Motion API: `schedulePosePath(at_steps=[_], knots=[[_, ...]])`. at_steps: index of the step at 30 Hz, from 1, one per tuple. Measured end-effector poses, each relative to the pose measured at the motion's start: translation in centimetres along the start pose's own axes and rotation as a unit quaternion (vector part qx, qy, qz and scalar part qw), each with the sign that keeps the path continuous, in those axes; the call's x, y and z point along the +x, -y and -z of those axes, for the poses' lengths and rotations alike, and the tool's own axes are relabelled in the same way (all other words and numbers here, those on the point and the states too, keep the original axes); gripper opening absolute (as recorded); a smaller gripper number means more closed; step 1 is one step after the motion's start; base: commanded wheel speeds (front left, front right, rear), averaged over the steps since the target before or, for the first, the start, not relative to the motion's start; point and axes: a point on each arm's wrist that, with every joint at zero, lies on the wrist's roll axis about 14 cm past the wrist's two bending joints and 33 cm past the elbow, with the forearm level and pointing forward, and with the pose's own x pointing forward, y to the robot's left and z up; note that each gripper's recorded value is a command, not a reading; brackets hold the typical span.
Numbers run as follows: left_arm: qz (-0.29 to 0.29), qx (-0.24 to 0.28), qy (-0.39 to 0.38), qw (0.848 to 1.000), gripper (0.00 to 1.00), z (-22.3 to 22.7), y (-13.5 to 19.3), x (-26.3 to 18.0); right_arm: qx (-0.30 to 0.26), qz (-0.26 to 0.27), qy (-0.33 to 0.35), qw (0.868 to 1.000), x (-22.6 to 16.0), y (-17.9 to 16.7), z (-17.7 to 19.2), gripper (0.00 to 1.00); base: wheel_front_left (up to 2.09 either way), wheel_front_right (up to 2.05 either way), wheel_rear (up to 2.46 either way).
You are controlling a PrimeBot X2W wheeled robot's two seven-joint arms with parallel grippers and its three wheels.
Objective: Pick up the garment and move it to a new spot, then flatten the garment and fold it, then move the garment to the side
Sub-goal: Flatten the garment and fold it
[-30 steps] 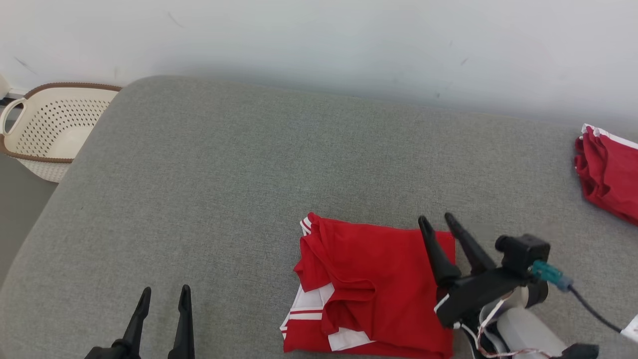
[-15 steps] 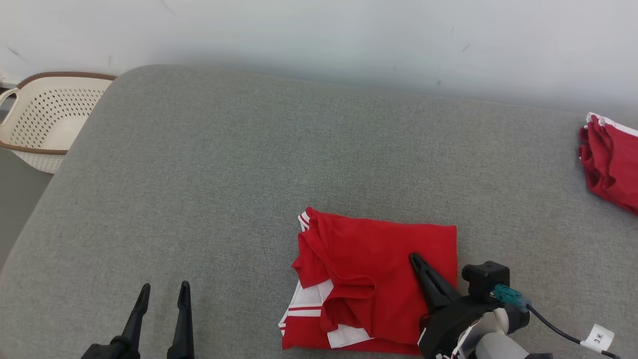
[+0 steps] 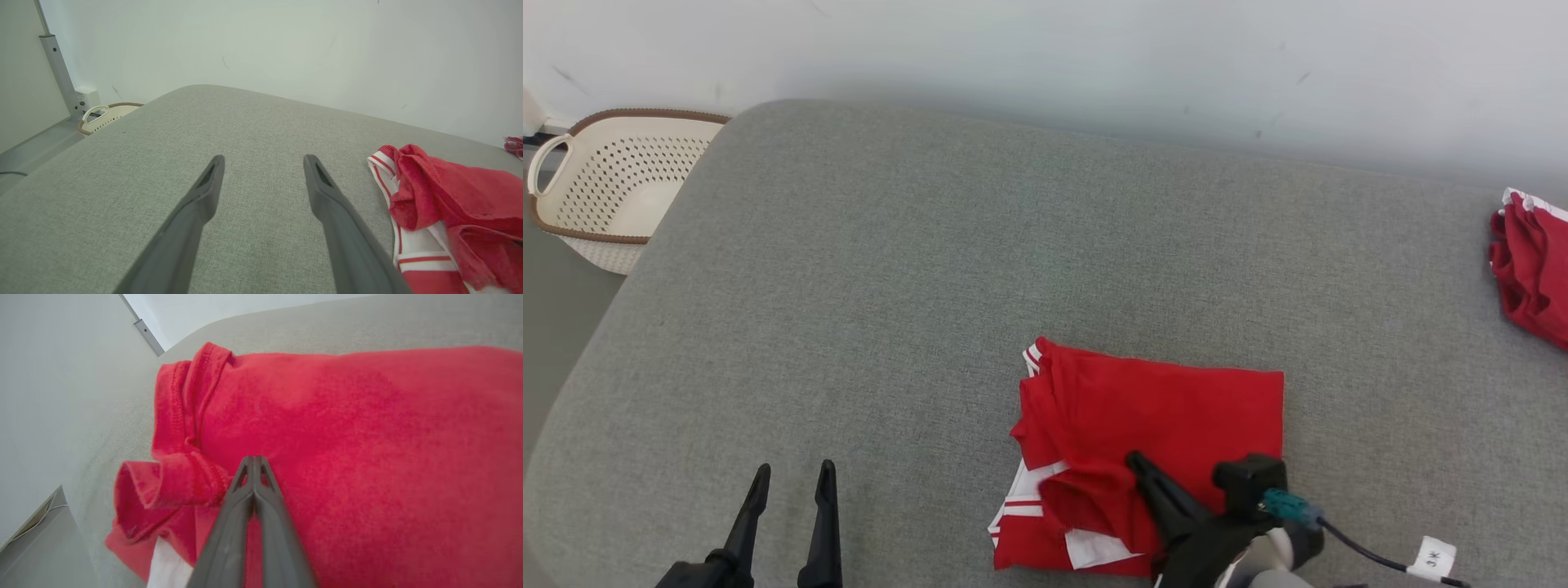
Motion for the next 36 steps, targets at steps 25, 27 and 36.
schedulePosePath(at_steps=[25,27,36], knots=[[-0.011,-0.001,0.011,1.000,1.00,-0.7,-0.6,-0.2,0.050,-0.090,0.010,0.995,0.1,-5.3,-1.4,0.00,0.00,0.00,0.00],[-0.010,-0.001,0.015,1.000,1.00,-0.9,-0.5,-0.1,0.042,-0.067,0.036,0.996,0.0,-3.5,-3.1,0.38,0.00,0.00,0.00],[-0.005,-0.002,0.020,1.000,1.00,-1.2,-0.1,-0.2,0.001,0.045,0.102,0.994,-2.8,4.1,-7.2,1.00,0.00,0.00,0.00]])
